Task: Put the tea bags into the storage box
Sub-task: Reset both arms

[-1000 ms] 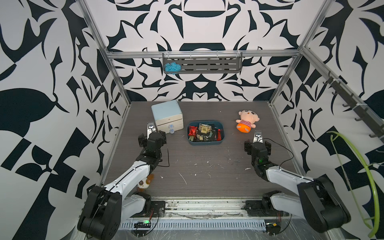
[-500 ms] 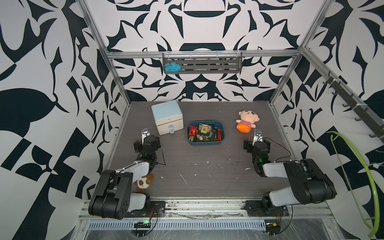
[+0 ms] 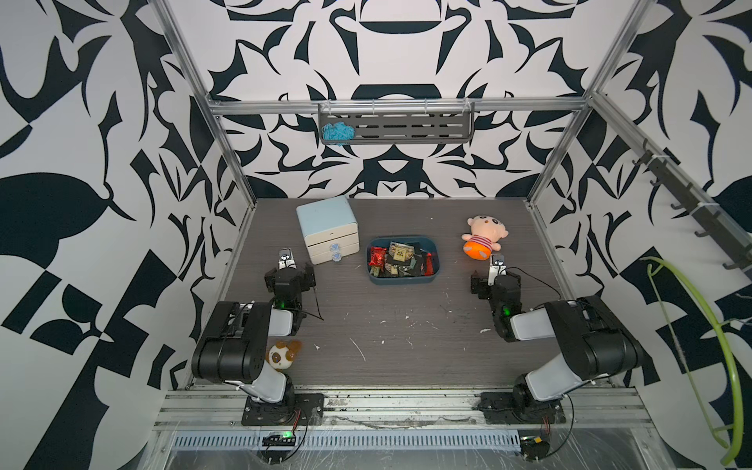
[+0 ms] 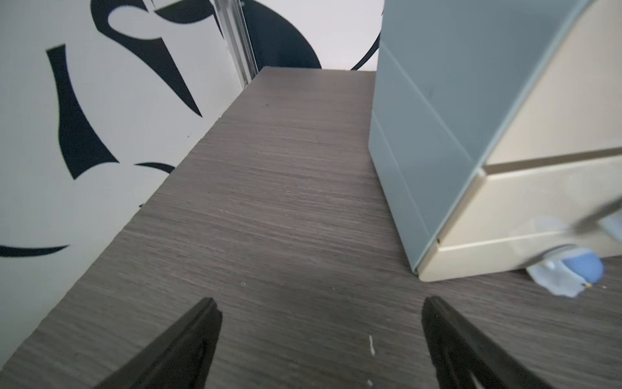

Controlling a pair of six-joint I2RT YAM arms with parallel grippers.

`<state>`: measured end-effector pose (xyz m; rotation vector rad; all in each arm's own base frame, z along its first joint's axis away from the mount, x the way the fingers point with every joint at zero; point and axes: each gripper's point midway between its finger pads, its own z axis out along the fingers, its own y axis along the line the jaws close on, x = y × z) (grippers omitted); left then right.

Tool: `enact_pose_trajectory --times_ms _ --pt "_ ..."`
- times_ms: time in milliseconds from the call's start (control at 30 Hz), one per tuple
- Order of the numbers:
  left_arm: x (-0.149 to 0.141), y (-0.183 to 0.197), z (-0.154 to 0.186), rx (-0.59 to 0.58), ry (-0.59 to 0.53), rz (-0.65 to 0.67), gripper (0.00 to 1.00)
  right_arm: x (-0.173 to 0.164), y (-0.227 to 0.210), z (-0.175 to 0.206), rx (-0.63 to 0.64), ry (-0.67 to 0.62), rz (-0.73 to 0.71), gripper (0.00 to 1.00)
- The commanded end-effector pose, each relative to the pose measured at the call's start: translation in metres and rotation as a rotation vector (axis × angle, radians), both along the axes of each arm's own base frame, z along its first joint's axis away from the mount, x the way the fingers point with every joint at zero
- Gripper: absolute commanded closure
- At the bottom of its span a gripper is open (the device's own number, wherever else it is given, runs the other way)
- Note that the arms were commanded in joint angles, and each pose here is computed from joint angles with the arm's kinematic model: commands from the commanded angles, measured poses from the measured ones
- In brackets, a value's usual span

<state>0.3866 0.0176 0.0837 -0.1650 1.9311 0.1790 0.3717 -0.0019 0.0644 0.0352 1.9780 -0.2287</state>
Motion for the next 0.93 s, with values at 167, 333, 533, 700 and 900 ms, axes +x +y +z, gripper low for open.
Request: enact_pose_trajectory --times_ms 167,333,533,700,900 --pt "0.0040 -0.0049 0.0066 -0.038 -0.034 -0.031 0.00 0.0107 -0.0078 0.0150 0.038 -0.037 -0.032 0.01" --pt "0.0033 -0.0043 0.0074 -0.042 -0.033 -0.027 0.00 0.0106 -0.0078 0.0149 0.038 -0.037 -0.032 0.01" --pt "0.0035 -0.0050 0.0076 -0.044 -0.034 -0.029 0.00 0.0109 -0.0078 0.0149 0.037 -0.036 -0.032 0.01" --pt "0.0034 -0.0049 0.0071 -0.044 -0.032 -0.029 0.00 0.0112 -0.0082 0.0145 0.037 -0.035 -0.033 0.01" --pt "0.0034 -0.0049 0.0072 -0.044 -0.033 -0.028 0.00 0.0112 -0.0084 0.0148 0.042 -0.034 -0.031 0.01"
